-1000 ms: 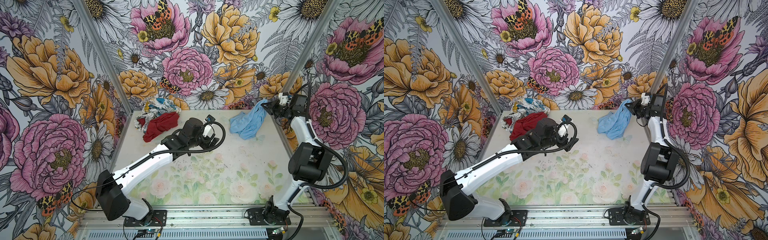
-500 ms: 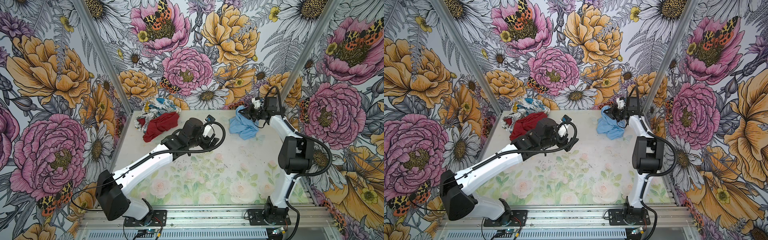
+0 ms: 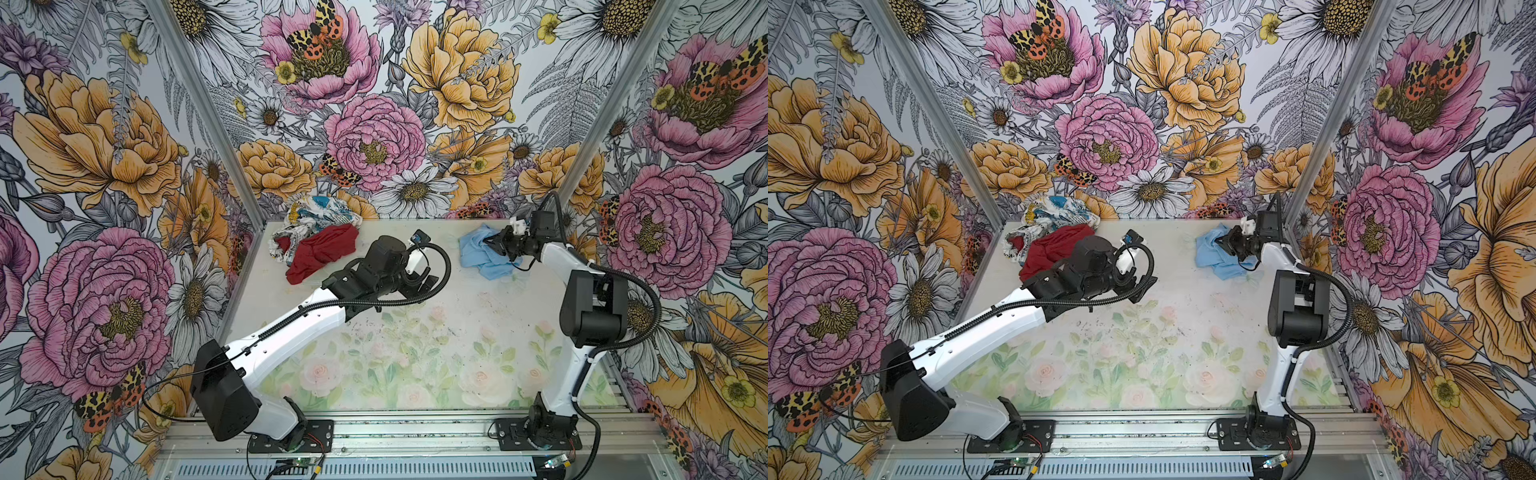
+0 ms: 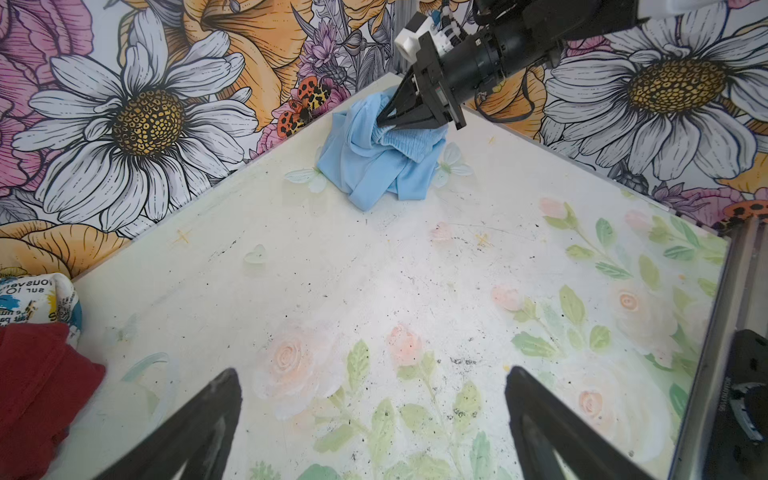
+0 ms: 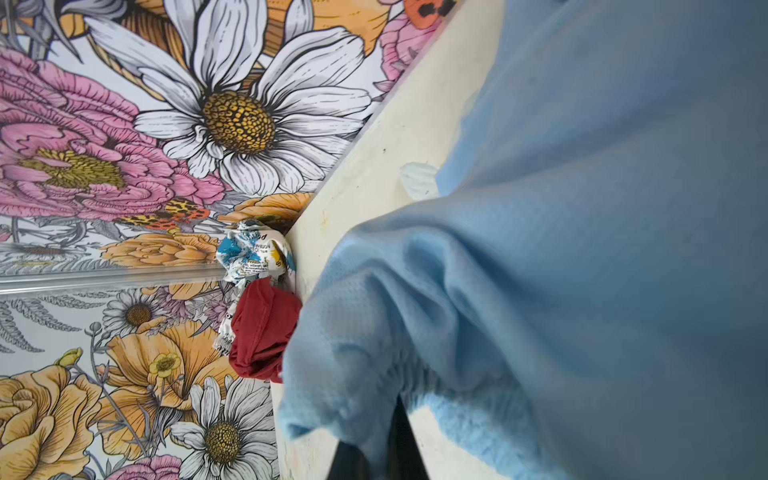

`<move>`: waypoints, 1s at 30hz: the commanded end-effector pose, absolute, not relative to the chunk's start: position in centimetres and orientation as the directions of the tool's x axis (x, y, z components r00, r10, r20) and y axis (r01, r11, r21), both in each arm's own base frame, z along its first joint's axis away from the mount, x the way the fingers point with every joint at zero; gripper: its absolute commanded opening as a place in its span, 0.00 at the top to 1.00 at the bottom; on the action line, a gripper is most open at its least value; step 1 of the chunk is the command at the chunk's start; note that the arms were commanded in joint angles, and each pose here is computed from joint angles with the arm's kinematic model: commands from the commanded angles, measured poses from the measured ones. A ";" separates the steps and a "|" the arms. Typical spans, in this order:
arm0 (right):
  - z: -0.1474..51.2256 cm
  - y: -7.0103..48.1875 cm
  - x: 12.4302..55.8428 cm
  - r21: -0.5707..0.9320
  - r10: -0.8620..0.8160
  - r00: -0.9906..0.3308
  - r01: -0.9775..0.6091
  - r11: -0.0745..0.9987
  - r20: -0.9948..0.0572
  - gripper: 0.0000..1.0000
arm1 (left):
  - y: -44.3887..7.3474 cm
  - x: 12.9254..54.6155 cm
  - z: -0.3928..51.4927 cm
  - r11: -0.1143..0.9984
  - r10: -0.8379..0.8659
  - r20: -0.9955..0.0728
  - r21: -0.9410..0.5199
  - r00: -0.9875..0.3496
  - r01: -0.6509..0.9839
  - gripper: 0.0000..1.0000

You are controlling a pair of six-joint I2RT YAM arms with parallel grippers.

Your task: Pick out a specific cloth from the pile

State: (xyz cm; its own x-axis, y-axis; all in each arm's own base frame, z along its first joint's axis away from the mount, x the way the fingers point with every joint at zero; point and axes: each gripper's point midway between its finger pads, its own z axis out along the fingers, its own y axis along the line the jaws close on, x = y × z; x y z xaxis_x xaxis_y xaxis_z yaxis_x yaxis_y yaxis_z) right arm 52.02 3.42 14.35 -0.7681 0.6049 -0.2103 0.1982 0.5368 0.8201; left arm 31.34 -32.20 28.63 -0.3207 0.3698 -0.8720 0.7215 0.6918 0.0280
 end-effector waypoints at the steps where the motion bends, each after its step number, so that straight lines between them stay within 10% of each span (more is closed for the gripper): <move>1: 15.1 1.5 52.3 0.801 0.637 -0.724 0.204 0.563 -0.263 1.00 | -33.2 31.4 29.7 0.678 0.358 -0.887 0.032 -0.292 0.734 0.01; 13: 11.3 0.6 52.7 0.728 0.632 -0.728 0.277 0.627 -0.268 1.00 | -33.2 30.8 29.6 0.682 0.357 -0.887 0.034 -0.293 0.730 0.01; 20: 15.0 1.6 50.3 0.658 0.540 -0.750 0.190 0.729 -0.382 0.28 | -33.1 30.7 29.4 0.684 0.356 -0.886 0.030 -0.298 0.728 0.01; 30: 18.1 2.2 43.4 0.276 0.249 -0.789 0.106 0.955 -0.561 0.08 | -33.1 30.6 28.2 0.686 0.369 -0.874 0.027 -0.316 0.727 0.01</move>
